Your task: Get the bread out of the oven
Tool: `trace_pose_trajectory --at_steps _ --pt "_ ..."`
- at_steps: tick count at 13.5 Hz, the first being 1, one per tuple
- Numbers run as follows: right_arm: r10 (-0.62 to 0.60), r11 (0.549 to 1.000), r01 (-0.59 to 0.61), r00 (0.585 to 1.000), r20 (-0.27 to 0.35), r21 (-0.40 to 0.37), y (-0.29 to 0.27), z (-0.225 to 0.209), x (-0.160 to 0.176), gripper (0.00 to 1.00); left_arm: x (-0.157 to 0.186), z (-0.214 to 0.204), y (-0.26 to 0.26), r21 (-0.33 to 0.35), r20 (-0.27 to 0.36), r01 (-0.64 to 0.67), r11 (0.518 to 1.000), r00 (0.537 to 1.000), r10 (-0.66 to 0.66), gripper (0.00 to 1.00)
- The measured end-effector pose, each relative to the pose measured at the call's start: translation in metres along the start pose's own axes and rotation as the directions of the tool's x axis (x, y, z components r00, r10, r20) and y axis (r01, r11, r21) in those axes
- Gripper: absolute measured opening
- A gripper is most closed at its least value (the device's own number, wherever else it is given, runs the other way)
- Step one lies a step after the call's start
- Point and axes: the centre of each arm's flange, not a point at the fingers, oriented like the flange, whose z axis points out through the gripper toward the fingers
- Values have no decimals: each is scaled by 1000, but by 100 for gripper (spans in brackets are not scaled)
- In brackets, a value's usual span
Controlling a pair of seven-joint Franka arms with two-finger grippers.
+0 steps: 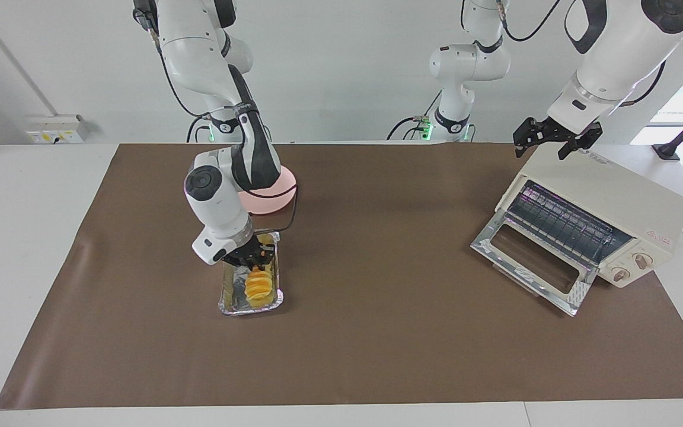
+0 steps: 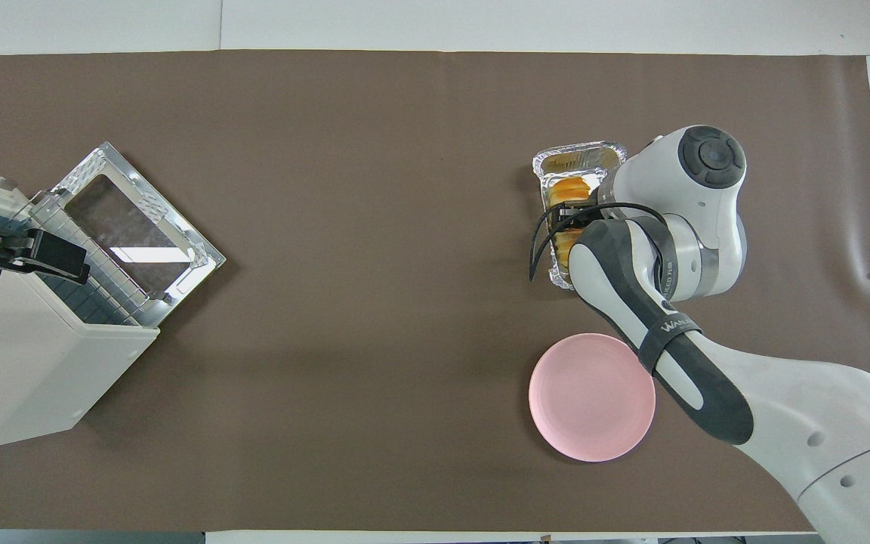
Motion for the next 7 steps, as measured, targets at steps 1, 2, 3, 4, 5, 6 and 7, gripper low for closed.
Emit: trace_pose_trajectory --at_steps 1,2,3,4,5,6,7 --pt "-2 1000 2 1000 8 1 -2 -8 1 15 0 0 0 0 0 0 1000 1000 0 100" --pt "-6 1000 6 1000 15 3 -4 -21 3 15 0 0 0 0 0 0 1000 1000 0 100" --pt "-6 1000 6 1000 14 6 -7 -38 5 13 0 0 0 0 0 0 1000 1000 0 100" --pt "7 1000 -7 1000 4 11 -10 -57 6 10 0 0 0 0 0 0 1000 1000 0 100" --pt "29 999 -29 1000 2 14 -12 -77 3 10 0 0 0 0 0 0 1000 1000 0 100" --pt "51 999 -51 999 16 14 -15 -94 -5 10 0 0 0 0 0 0 1000 1000 0 100" --pt "71 997 -72 997 41 10 -21 -109 -17 10 0 0 0 0 0 0 1000 1000 0 100"
